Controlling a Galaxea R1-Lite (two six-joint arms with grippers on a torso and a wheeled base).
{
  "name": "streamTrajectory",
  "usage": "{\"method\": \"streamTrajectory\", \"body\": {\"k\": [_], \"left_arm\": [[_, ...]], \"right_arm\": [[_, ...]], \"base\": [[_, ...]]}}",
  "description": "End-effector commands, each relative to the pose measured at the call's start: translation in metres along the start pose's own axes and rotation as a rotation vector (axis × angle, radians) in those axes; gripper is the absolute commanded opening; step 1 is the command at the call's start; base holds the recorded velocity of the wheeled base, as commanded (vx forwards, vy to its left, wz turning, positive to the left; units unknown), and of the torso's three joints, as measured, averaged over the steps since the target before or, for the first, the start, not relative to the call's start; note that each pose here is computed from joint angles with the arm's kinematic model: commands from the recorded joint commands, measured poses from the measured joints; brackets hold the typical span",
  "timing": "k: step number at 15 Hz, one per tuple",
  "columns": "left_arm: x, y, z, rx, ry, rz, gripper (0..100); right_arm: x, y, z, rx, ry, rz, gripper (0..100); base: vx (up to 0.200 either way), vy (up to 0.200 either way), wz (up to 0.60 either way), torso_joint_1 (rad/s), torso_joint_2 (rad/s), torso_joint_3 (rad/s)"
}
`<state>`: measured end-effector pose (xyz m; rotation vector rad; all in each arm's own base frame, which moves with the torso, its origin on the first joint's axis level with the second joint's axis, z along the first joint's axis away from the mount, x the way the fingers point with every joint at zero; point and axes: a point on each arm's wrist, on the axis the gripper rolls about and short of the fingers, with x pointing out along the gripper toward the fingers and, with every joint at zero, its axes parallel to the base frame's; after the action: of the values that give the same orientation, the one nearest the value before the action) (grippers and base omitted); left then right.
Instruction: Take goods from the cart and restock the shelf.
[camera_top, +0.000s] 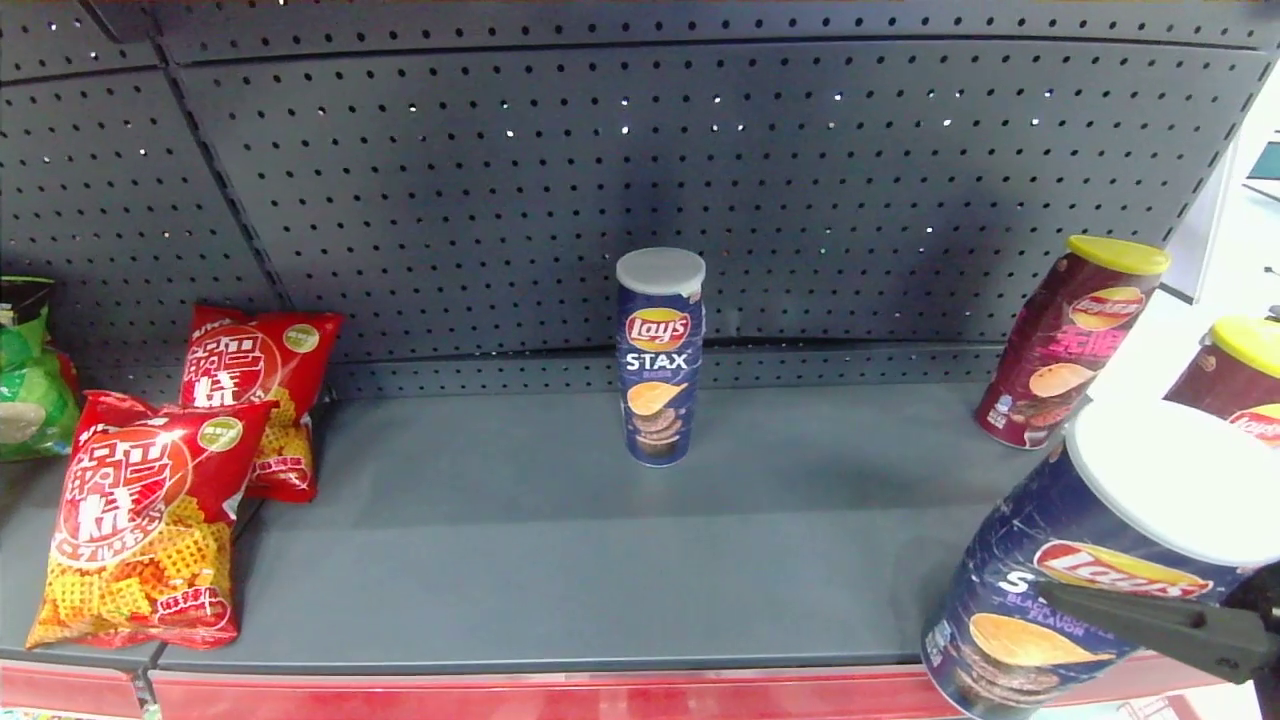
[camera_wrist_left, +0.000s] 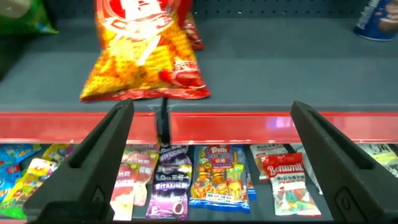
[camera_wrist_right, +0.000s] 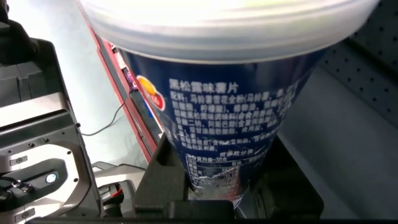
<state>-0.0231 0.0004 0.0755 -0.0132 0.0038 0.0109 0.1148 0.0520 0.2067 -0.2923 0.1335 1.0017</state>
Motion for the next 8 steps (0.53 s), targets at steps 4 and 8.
{"method": "streamTrajectory", "body": {"k": [4, 8], "left_arm": [[0.0000, 0.0000, 0.0001, -0.001, 0.001, -0.002, 100], [0.0002, -0.0002, -0.0002, 0.038, 0.001, -0.012, 100]], "right_arm": [[-0.0027, 0.0022, 0.0006, -0.008, -0.009, -0.002, 0], [-0.0040, 0.0026, 0.0021, -0.013, -0.016, -0.005, 0]], "base": [[0.000, 0.000, 0.00, 0.000, 0.00, 0.000], [0.000, 0.000, 0.00, 0.000, 0.00, 0.000]]}}
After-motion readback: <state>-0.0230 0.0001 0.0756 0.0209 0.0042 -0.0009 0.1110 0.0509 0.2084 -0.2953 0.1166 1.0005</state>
